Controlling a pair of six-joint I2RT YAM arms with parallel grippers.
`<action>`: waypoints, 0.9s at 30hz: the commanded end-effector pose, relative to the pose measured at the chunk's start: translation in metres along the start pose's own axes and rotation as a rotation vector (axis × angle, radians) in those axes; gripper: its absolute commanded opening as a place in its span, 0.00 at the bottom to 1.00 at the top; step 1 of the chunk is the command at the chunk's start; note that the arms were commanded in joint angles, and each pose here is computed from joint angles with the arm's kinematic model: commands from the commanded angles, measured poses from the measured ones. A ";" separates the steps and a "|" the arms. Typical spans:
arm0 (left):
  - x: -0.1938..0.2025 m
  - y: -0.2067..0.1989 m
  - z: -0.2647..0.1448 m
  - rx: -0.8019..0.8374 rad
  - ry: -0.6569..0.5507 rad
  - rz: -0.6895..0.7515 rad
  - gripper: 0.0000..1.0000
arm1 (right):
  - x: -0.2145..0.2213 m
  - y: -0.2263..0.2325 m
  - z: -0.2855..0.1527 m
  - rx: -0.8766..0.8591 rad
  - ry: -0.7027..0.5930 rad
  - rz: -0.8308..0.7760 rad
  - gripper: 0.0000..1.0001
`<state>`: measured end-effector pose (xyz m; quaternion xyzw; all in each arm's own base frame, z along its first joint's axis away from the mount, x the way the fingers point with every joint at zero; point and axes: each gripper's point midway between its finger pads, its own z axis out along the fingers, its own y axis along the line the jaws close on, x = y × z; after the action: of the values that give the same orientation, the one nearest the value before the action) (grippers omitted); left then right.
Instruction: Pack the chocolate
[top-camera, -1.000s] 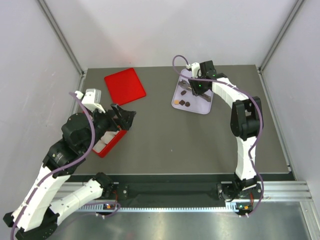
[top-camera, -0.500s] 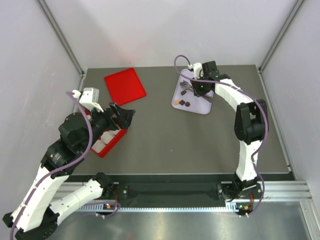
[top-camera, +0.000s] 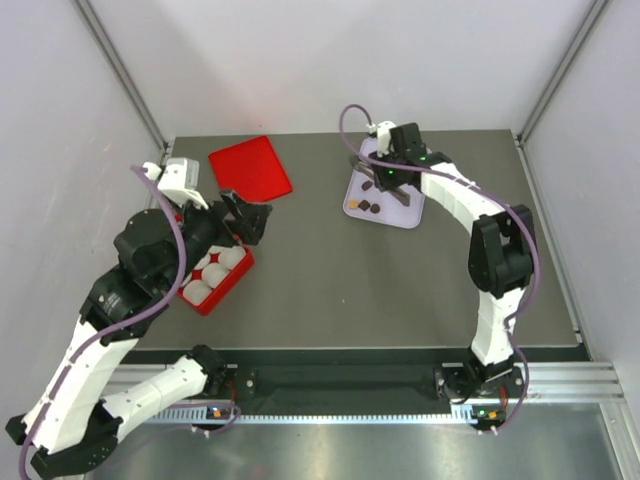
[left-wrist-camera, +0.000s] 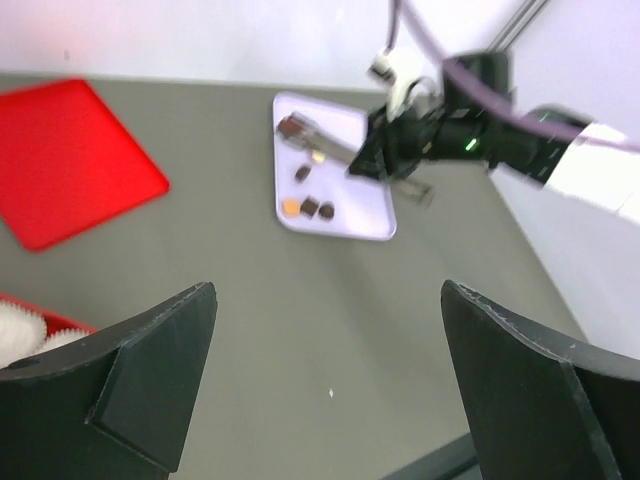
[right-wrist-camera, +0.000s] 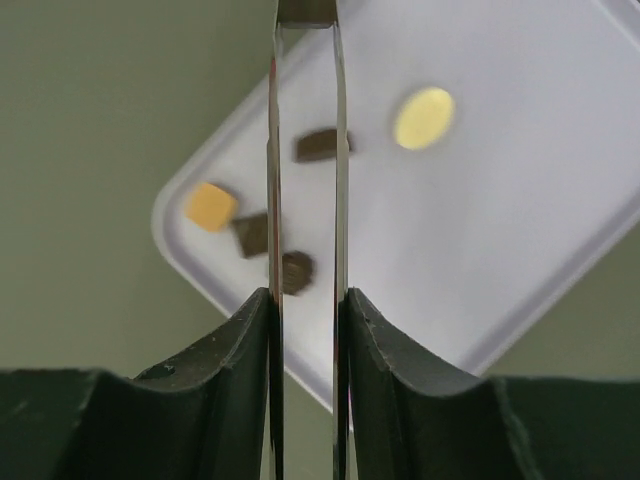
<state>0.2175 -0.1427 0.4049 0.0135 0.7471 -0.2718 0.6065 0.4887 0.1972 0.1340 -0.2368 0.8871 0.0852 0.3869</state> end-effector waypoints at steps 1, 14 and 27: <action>-0.053 -0.019 -0.014 0.064 -0.144 0.000 0.98 | -0.066 0.073 -0.033 -0.068 -0.208 0.012 0.26; -0.112 -0.035 -0.069 0.146 -0.308 -0.081 0.97 | -0.090 0.329 -0.056 -0.428 -0.330 -0.019 0.26; -0.116 -0.044 -0.085 0.220 -0.330 -0.139 0.98 | -0.073 0.482 -0.059 -0.616 -0.396 -0.078 0.27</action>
<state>0.1639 -0.1103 0.5243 -0.0154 0.6244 -0.3708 0.6873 0.2735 0.5937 0.1733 -0.3645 0.7555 0.3373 0.4274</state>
